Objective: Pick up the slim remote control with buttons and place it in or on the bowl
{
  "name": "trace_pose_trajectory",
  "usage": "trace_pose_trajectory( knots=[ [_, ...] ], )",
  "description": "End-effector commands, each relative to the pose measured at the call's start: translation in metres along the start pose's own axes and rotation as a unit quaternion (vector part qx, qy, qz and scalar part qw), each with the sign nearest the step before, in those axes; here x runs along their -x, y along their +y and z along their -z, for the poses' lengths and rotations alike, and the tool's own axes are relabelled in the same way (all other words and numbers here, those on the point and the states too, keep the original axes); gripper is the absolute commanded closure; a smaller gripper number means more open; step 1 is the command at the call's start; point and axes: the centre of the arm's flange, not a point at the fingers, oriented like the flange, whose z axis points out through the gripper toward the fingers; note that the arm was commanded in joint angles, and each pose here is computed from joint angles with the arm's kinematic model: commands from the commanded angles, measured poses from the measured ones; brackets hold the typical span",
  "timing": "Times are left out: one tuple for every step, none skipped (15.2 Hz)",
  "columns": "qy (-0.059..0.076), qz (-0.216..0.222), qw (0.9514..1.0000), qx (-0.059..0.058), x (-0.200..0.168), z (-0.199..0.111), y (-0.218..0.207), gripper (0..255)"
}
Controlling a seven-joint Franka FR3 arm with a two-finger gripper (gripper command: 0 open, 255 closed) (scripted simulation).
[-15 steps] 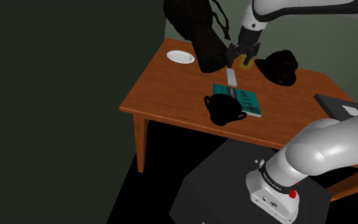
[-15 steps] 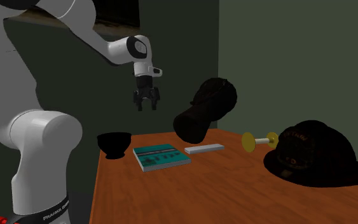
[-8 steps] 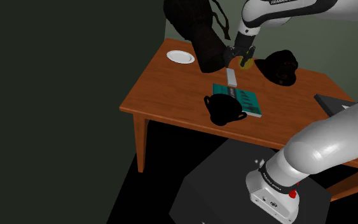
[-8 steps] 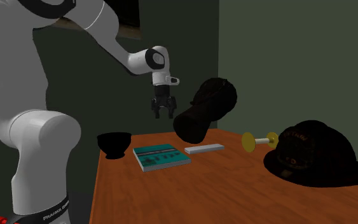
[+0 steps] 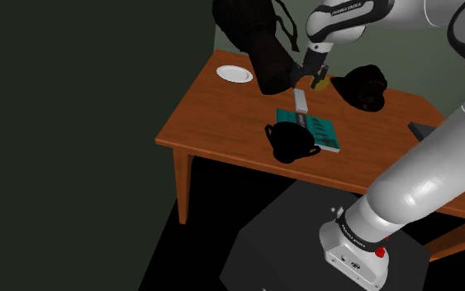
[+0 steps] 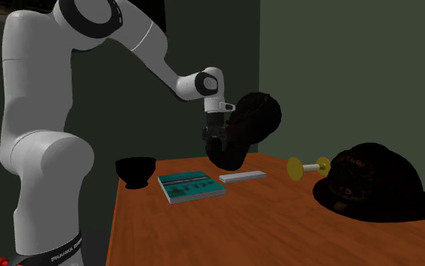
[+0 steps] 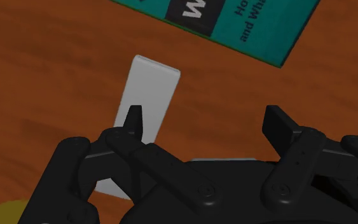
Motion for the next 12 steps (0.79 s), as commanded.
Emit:
trace_pose_trajectory(
  knots=[
    [-0.001, -0.016, 0.9999, -0.002, -0.021, -0.018, 0.014, 0],
    [-0.001, -0.023, 0.9997, -0.003, -0.03, -0.025, 0.021, 0],
    [-0.001, -0.031, 0.9995, -0.005, -0.039, -0.032, 0.028, 0],
    [-0.002, -0.039, 0.9992, -0.006, -0.048, -0.039, 0.036, 0],
    [-0.002, -0.046, 0.9989, -0.007, -0.057, -0.045, 0.044, 0],
    [-0.002, -0.054, 0.9985, -0.008, -0.066, -0.052, 0.051, 0],
    [-0.003, -0.062, 0.9981, -0.01, -0.074, -0.059, 0.059, 0],
    [-0.003, -0.069, 0.9975, -0.011, -0.083, -0.066, 0.067, 0],
    [-0.004, -0.077, 0.997, -0.012, -0.091, -0.073, 0.075, 0],
    [-0.004, -0.08, 0.9967, -0.013, -0.094, -0.075, 0.078, 0],
    [-0.004, -0.08, 0.9967, -0.013, -0.094, -0.081, 0.078, 0],
    [-0.004, -0.08, 0.9967, -0.013, -0.094, -0.086, 0.078, 0]
  ],
)
